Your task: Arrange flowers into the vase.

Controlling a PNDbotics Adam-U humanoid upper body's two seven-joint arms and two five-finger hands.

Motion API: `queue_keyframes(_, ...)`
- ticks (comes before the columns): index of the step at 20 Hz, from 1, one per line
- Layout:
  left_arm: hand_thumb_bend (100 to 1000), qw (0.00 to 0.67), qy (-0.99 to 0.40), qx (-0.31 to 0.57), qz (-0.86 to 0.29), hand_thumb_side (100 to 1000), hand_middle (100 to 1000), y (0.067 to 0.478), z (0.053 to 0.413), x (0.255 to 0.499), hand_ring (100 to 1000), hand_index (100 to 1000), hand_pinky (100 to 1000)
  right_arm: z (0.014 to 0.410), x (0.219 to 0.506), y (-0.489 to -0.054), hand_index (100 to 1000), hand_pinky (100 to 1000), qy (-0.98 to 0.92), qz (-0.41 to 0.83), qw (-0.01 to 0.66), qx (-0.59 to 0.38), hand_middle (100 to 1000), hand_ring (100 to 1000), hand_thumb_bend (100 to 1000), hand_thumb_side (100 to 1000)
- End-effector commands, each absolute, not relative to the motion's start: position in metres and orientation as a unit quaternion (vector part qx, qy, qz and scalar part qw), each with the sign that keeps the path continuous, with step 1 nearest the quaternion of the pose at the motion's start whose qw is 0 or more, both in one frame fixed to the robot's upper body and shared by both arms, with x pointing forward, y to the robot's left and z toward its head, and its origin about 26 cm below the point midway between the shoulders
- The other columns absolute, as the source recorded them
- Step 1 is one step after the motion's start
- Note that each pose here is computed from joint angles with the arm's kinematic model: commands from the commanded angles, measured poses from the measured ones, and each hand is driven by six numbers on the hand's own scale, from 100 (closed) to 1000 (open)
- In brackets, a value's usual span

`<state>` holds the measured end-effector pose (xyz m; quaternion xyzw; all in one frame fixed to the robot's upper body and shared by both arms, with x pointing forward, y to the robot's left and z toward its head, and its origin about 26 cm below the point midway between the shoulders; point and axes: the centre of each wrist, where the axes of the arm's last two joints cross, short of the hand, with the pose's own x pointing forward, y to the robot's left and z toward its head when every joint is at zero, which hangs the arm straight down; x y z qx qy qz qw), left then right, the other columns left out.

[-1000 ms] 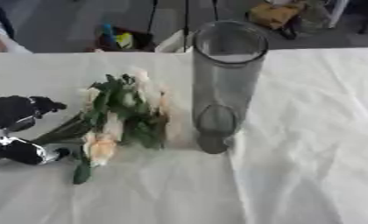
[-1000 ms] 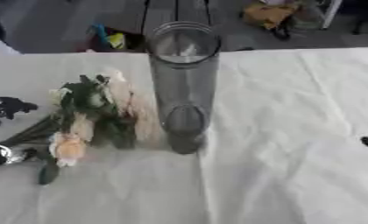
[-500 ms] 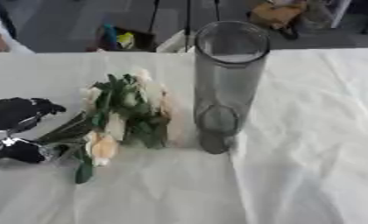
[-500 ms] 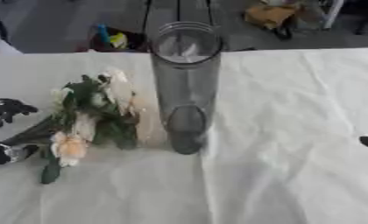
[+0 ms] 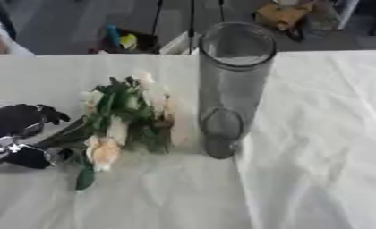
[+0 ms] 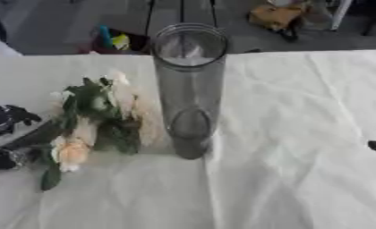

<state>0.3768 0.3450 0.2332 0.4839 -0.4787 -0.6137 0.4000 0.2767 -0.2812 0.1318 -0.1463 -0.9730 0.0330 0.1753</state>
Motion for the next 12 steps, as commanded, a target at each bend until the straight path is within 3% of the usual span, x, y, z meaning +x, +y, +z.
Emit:
queue_keyframes(1, 349, 0.391, -0.474, 0.498, -0.612, 524, 718, 0.3466, 0.2429, 0.3763, 594, 898, 594, 0.1369, 0.2762, -0.2798, 889, 715, -0.975, 0.032, 0.167, -0.143, 718, 802, 100, 1000)
queue_keyframes(5, 302, 0.389, -0.466, 0.502, -0.615, 465, 713, 0.3468, 0.2413, 0.3773, 589, 895, 588, 0.1372, 0.2765, -0.2791, 890, 715, -0.975, 0.031, 0.167, -0.142, 718, 803, 100, 1000)
queue_keyframes(12, 272, 0.389, -0.465, 0.513, -0.608, 461, 693, 0.3470, 0.2388, 0.3792, 567, 879, 557, 0.1380, 0.2772, -0.2778, 890, 716, -0.975, 0.032, 0.168, -0.139, 717, 805, 100, 1000)
